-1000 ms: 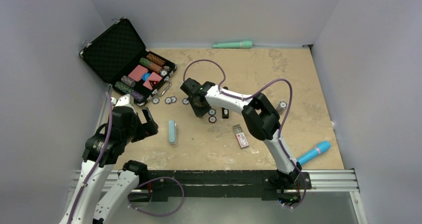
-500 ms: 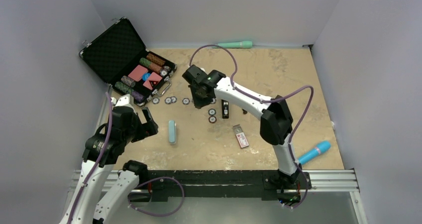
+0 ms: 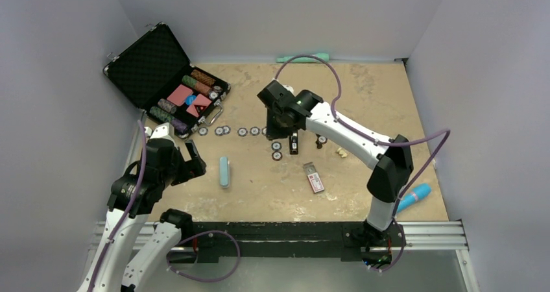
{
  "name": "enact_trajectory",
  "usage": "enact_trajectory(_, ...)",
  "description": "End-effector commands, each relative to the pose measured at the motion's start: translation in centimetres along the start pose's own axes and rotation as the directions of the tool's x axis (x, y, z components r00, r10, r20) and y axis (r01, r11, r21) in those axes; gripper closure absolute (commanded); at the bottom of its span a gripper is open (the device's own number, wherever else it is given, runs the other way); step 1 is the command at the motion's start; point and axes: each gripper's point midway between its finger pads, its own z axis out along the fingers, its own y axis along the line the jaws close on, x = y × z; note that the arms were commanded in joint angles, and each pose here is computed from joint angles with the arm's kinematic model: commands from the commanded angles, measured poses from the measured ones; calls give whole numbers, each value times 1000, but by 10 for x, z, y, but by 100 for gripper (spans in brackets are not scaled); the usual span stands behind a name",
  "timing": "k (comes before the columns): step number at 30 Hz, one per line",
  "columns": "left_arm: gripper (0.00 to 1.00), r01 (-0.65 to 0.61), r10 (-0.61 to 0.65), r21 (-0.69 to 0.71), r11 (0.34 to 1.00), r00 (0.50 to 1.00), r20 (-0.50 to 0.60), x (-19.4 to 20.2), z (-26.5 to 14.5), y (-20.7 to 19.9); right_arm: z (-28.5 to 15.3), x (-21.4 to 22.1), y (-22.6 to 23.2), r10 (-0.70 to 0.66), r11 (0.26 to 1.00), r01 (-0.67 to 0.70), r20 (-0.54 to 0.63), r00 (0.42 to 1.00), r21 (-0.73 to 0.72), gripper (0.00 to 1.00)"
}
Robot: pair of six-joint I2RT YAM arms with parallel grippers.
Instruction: Unload the staples from the stapler
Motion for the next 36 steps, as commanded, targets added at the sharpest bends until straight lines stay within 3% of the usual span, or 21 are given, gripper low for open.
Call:
enact_trajectory(1,0,-7,6,13,1000,1000,26,-6,2,-3,-17,4,-20,205,978,-205,5,979,31,100)
enact_trajectory(10,0,-8,7,17,1000,1000,26,-5,2,-3,-15,43,-78,512,848,-500,-24,859,176,100)
enact_trajectory(17,0,-9,8,22,1000,1000,28,-6,2,-4,-8,67,-122,658,724,-632,-1,753,277,100)
enact_trajectory(29,0,-10,9,30,1000,1000,27,-5,1,-5,22,75,-156,718,665,-685,-3,696,297,100)
enact_trajectory(36,0,-11,9,34,999,999,33,-6,1,-5,42,86,-161,718,665,-662,-53,694,346,100)
